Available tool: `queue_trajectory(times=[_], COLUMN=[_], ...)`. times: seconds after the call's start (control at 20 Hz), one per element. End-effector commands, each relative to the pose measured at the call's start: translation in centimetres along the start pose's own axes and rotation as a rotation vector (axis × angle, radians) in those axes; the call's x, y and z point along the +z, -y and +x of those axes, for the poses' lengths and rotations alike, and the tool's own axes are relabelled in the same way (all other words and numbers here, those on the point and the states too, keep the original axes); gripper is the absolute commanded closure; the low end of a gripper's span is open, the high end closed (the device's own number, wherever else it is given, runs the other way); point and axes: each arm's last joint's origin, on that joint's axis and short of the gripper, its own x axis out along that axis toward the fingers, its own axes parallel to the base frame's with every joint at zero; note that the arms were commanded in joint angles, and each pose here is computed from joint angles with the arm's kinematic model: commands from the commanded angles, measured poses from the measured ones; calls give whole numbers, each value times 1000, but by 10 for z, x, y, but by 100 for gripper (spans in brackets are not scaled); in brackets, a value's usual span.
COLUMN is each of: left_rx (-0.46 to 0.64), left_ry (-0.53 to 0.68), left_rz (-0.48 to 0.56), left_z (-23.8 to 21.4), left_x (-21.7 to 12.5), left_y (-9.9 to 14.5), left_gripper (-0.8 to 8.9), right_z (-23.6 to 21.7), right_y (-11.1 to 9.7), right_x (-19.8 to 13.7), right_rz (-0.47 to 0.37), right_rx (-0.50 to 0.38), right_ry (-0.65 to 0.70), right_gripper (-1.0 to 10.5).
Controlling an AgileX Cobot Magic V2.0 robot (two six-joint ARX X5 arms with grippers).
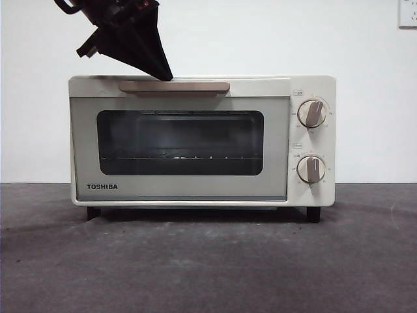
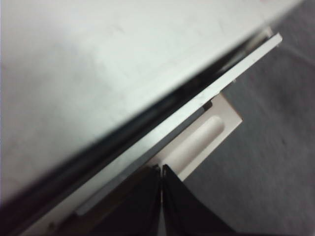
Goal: The left arm flap open the oven, the right arm pick bread and place it into oven, the left arm flap close the oven
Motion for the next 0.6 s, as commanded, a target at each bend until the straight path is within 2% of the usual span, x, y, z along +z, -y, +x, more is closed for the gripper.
queue_trajectory(times=[0.05,0.35,0.6], left_rx=[24,17,-6], left_ry=[-112,-187,-189], left_rz=[13,23,-2], left_z=[16,26,36], left_x=[-11,-25,-45], left_y=[1,11,22], left_gripper=[803,803,803], right_z=[-1,-1,-1], right_y=[-1,-1,-1], right_x=[2,2,2], right_rz=[6,6,6], right_rx=[9,9,9], right_ry=[13,13,13], right_gripper=[789,789,789])
